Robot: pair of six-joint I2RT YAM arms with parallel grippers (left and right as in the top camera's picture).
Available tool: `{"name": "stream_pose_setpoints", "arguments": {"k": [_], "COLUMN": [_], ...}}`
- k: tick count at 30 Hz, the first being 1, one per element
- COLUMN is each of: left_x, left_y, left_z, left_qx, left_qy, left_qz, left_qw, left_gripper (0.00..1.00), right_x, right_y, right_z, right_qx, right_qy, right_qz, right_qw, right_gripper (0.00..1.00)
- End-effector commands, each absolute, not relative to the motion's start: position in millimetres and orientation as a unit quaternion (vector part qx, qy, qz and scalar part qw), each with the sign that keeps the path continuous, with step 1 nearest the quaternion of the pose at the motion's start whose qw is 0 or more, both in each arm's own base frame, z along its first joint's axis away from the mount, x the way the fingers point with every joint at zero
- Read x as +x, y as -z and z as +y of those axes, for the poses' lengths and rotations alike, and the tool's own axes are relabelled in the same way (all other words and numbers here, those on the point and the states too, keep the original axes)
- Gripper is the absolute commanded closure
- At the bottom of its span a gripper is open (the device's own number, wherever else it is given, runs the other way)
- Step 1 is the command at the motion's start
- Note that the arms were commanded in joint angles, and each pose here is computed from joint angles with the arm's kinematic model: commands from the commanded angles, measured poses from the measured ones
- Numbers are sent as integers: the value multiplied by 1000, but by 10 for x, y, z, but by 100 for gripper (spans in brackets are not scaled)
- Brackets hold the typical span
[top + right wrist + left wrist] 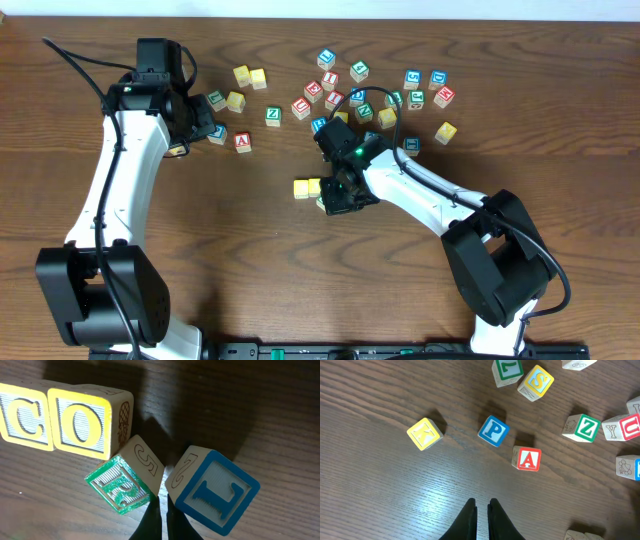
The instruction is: Spell out CORL
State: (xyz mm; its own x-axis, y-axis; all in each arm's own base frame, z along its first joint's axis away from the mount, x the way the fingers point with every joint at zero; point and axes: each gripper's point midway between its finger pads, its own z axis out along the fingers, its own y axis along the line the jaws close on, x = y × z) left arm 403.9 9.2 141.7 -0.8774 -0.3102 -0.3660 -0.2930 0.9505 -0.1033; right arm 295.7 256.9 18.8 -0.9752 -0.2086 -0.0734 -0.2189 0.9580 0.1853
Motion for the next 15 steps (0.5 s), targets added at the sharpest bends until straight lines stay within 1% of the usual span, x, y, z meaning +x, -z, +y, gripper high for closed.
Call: {"name": "stream_pose_setpoints", "arguments": {"k": [1, 6, 15], "left_x": [4042, 4042, 4042], "left_y": [-1422, -1422, -1422], "left_z": [130, 130, 130], "left_qx": [-153, -153, -153], "left_qy": [15, 15, 15], "left_qz": [969, 969, 969], "left_qw": [193, 193, 193], "left_gripper": [91, 91, 91], "right_x": [2988, 3031, 3077], "right_y": [-155, -124, -130], "right_z": [2510, 2438, 2457], "right_qx": [-82, -43, -41], "right_qy": [-80, -57, -60], "right_qz": [993, 997, 996], "right_qw": [29, 38, 48], "right_gripper": [99, 99, 99]}}
